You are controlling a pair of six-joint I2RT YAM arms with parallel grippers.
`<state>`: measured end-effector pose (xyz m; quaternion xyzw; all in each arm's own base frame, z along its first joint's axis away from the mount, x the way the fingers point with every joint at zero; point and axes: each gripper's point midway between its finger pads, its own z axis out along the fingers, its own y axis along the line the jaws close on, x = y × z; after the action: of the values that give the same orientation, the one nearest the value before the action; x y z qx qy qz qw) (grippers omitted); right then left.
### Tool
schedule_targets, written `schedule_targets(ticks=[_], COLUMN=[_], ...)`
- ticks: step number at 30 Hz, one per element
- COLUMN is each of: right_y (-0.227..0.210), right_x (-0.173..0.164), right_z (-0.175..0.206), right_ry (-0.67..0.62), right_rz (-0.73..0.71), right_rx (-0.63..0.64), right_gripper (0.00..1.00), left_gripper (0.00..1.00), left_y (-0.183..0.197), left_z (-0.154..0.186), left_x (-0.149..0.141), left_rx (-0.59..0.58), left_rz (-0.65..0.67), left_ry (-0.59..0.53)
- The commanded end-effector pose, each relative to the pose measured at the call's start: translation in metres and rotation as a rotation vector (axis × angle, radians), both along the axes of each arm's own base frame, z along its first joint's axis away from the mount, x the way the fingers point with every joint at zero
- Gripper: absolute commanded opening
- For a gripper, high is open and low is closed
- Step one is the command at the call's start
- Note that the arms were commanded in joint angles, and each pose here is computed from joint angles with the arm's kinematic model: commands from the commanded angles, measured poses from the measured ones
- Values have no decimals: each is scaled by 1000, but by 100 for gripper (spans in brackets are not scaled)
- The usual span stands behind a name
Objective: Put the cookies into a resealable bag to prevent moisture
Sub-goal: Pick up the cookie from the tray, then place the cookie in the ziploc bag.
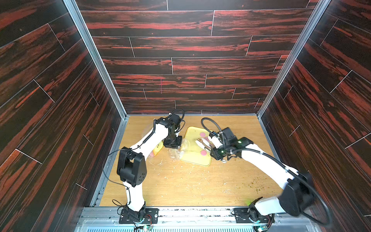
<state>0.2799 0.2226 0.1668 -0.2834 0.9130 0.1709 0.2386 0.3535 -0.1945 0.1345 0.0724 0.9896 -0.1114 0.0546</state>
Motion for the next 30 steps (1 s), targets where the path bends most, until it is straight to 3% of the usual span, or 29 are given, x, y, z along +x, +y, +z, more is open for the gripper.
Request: schedule_targets(ticks=[1,6,12,19,24,30], right_y=[30,52,60,68,45,-34], right_x=[-25,-40,-21,-15,-18,-9], right_z=[32,16,2,13,17,8], right_ry=[5,79,85,49,34,20], right_rz=[135,216,192,210,162,-53], right_rx=[209,223,188,226,238,130], right_gripper=[35,35,36,50,53,49], left_gripper=[0,0,0,0,0,0], left_y=[0,-2,-3,0,0,-1], left_z=[7,10,17,20,18,34], left_x=[4,6,3,-1,1,3], left_rx=[-9,-26,-53,-69,-72,-136], left_rz=[-13,-11,-9,-4,1,13], left_ry=[-7,-4,-3,2,2,-30])
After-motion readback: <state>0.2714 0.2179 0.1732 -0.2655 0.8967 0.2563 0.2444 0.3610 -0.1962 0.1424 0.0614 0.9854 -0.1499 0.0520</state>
